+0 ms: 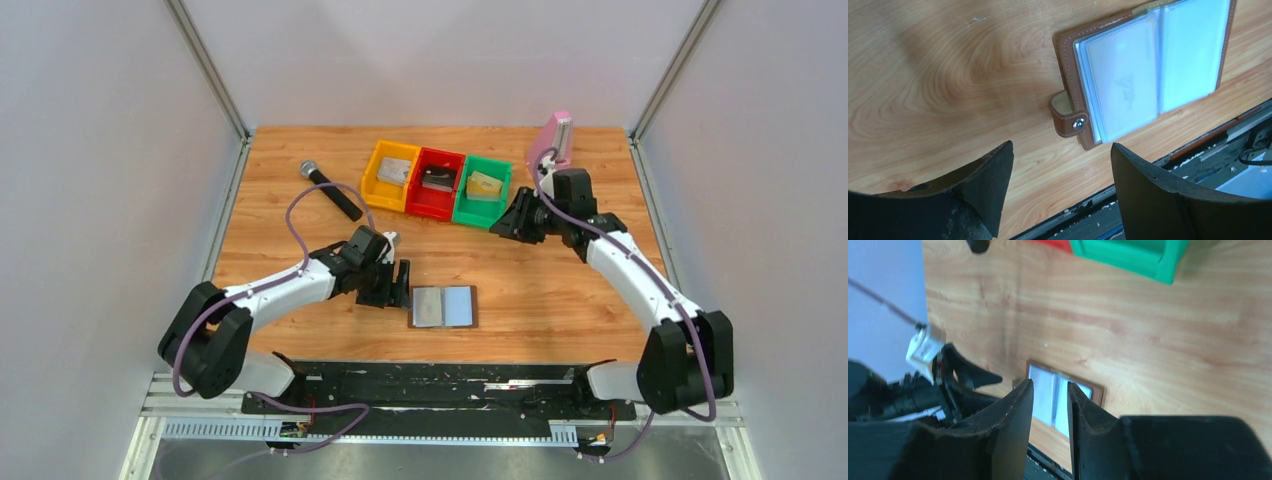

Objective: Take the credit cards out of the card holder
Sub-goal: Remove the credit card from the card holder.

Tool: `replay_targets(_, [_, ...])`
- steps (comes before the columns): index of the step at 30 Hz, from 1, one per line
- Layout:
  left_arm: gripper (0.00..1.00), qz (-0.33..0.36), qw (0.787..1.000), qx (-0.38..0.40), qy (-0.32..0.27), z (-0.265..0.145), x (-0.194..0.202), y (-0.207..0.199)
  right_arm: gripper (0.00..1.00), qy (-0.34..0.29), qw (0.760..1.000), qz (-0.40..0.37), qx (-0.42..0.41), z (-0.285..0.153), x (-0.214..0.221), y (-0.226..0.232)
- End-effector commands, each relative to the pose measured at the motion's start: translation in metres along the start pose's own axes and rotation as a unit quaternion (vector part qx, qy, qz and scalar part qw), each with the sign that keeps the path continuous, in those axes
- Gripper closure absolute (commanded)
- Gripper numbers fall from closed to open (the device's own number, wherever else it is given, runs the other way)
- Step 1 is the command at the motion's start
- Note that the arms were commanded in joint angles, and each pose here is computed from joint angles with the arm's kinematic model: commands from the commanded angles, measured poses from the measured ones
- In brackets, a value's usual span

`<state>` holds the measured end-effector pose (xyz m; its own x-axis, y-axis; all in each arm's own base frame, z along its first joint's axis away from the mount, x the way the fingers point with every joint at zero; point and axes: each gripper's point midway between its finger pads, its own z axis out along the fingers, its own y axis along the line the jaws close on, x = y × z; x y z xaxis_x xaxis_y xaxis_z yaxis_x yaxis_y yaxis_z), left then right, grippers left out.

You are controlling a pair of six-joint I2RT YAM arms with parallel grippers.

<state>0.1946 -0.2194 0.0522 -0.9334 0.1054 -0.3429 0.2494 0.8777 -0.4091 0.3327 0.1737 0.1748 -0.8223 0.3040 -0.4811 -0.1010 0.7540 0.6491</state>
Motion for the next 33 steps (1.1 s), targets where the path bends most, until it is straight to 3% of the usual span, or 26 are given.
replay_targets(1, [0.22, 0.003, 1.0, 0.018, -0.014, 0.014, -0.012, -0.007, 0.66, -0.022, 0.999, -0.03, -0.018, -0.011, 0.021, 0.02])
replay_targets(6, [0.26, 0.0, 1.0, 0.02, -0.006, 0.024, -0.011, -0.006, 0.61, -0.012, 0.999, -0.031, -0.032, -0.013, 0.055, 0.031])
replay_targets(11, [0.34, -0.001, 1.0, 0.032, 0.001, 0.031, -0.009, -0.008, 0.65, 0.013, 0.998, -0.028, -0.06, -0.004, 0.088, 0.046])
replay_targets(18, [0.64, 0.001, 0.999, 0.044, 0.013, 0.037, -0.005, -0.011, 0.64, 0.063, 0.995, -0.038, -0.061, 0.029, 0.136, 0.054])
replay_targets(21, [0.85, 0.002, 0.999, 0.051, 0.018, 0.036, -0.003, -0.013, 0.62, 0.078, 0.995, -0.045, -0.043, 0.042, 0.151, 0.051])
replay_targets(25, [1.0, 0.004, 0.997, 0.074, 0.012, 0.03, -0.004, -0.022, 0.53, 0.08, 0.994, -0.07, -0.014, 0.056, 0.163, 0.051])
replay_targets(33, [1.0, 0.007, 0.991, 0.134, -0.01, 0.011, -0.011, -0.047, 0.4, 0.098, 0.988, -0.118, 0.033, 0.071, 0.19, 0.05])
